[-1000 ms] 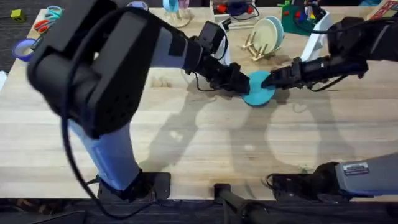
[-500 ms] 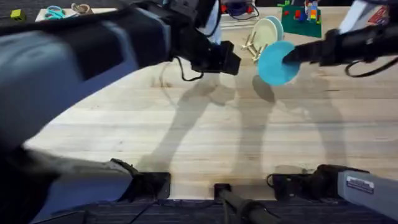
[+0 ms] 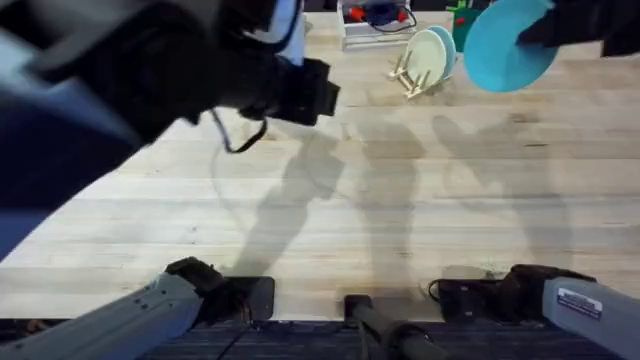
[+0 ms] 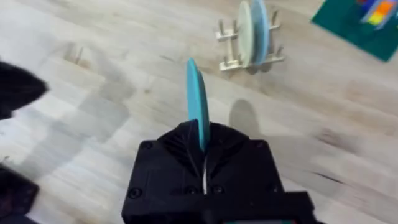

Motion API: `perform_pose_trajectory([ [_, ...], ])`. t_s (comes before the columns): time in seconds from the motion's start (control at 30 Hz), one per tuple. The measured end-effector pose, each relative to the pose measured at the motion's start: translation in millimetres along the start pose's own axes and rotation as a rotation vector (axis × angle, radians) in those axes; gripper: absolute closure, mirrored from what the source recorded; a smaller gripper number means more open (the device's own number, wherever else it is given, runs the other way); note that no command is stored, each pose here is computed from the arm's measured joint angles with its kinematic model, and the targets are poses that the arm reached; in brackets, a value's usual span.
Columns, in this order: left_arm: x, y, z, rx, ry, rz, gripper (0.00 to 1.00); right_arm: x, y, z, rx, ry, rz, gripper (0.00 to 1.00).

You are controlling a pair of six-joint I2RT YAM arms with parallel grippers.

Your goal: Pick up the plates from the table one by one and place each into a slot on the dish rack.

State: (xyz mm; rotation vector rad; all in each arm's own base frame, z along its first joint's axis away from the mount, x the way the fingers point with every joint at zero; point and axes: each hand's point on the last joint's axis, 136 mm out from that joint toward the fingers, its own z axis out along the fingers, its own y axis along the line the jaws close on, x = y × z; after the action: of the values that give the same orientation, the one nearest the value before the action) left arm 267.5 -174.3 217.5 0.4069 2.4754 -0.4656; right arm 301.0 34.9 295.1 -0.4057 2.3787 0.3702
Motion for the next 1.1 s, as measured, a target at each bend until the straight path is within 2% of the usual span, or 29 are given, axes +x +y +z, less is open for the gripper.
perform_pose_trajectory([
  [0.13, 0.1, 8.0, -26, -0.052, -0.059, 0.030, 0.962, -9, -4, -14, 0.063, -0.010, -0.045, 0.971],
  [0.3, -3.5, 10.4, -53, -0.075, -0.139, 0.079, 0.961, -19, -1, -23, 0.103, -0.022, -0.114, 0.971],
  [0.47, -6.0, 12.2, -66, -0.093, -0.183, 0.121, 0.959, -20, 1, -23, 0.128, -0.010, -0.155, 0.971],
  [0.5, -6.0, 12.7, -66, -0.097, -0.183, 0.129, 0.919, -20, 1, -23, 0.130, -0.007, -0.158, 0.971],
  [0.57, -6.2, 13.5, -66, -0.102, -0.183, 0.132, 0.671, -20, 2, -22, 0.135, -0.004, -0.166, 0.971],
  [0.7, -6.3, 15.3, -66, -0.112, -0.183, 0.139, 0.087, -19, 2, -22, 0.139, -0.001, -0.180, 0.971],
  [0.73, -6.3, 15.4, -66, -0.113, -0.183, 0.140, 0.024, -19, 2, -22, 0.142, 0.001, -0.184, 0.971],
  [1.1, -6.1, 15.9, -66, -0.116, -0.183, 0.140, 0.006, -23, 0, -22, 0.154, -0.012, -0.210, 0.971],
])
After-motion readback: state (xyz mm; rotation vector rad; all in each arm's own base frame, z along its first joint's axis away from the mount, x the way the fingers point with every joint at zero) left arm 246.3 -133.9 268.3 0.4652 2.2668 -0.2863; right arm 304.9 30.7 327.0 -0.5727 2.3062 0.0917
